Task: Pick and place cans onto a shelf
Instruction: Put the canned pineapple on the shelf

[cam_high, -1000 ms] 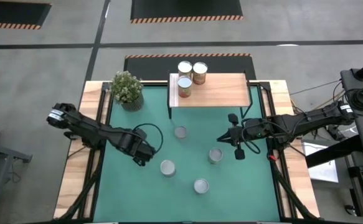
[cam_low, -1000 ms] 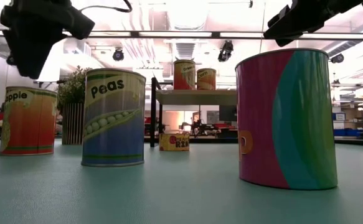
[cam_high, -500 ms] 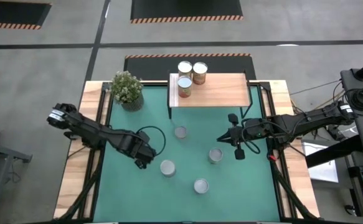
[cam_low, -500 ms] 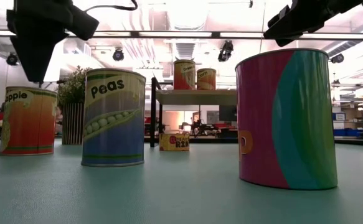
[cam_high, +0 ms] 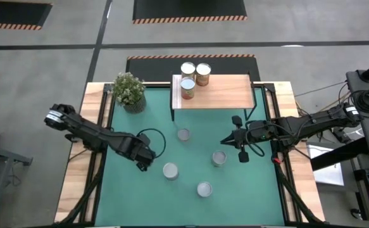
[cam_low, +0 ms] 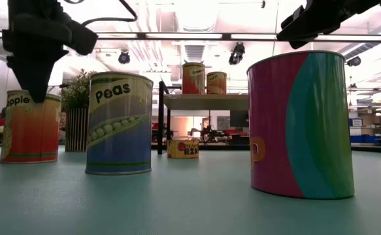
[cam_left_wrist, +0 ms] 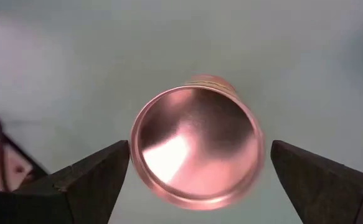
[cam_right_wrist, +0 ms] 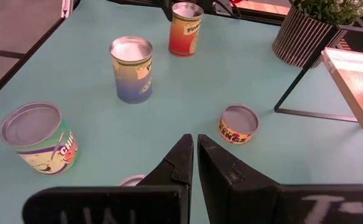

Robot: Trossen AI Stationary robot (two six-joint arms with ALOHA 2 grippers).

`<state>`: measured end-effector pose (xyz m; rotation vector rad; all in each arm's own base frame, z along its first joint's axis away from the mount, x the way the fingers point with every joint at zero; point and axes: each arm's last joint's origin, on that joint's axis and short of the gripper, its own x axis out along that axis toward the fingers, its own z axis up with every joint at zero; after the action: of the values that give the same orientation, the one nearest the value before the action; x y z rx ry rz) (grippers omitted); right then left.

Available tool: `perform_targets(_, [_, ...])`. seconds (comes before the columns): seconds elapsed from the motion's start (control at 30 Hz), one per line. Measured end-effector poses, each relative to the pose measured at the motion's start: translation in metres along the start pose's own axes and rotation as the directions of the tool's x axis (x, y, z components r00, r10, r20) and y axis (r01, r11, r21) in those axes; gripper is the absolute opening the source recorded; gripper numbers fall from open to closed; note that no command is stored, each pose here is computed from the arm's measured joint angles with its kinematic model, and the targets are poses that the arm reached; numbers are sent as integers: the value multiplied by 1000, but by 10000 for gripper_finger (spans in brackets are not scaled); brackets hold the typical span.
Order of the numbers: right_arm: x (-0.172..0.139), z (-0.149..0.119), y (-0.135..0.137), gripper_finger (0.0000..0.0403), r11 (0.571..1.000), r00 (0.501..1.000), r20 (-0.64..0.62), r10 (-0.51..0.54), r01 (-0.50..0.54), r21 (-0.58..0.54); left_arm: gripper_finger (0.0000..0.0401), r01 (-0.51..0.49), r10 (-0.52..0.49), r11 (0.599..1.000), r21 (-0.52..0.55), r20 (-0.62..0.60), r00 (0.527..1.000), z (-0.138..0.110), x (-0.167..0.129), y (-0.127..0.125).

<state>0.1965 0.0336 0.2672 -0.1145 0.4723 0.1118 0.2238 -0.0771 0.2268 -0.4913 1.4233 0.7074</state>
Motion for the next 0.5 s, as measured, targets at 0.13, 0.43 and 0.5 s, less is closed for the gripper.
perform_targets(0.13, [0, 0, 0, 12, 1000, 1000, 0, 0, 0, 0, 367, -8, 8, 1000, -8, -4, 1000, -4, 10, 5])
perform_targets(0.43, [0, 0, 0, 12, 1000, 1000, 0, 0, 0, 0, 300, -18, 18, 1000, -1, -9, 1000, -4, 9, 5])
perform_targets(0.5, [0, 0, 0, 12, 1000, 1000, 0, 0, 0, 1, 293, -10, 10, 1000, 7, -6, 1000, -2, 1, 4])
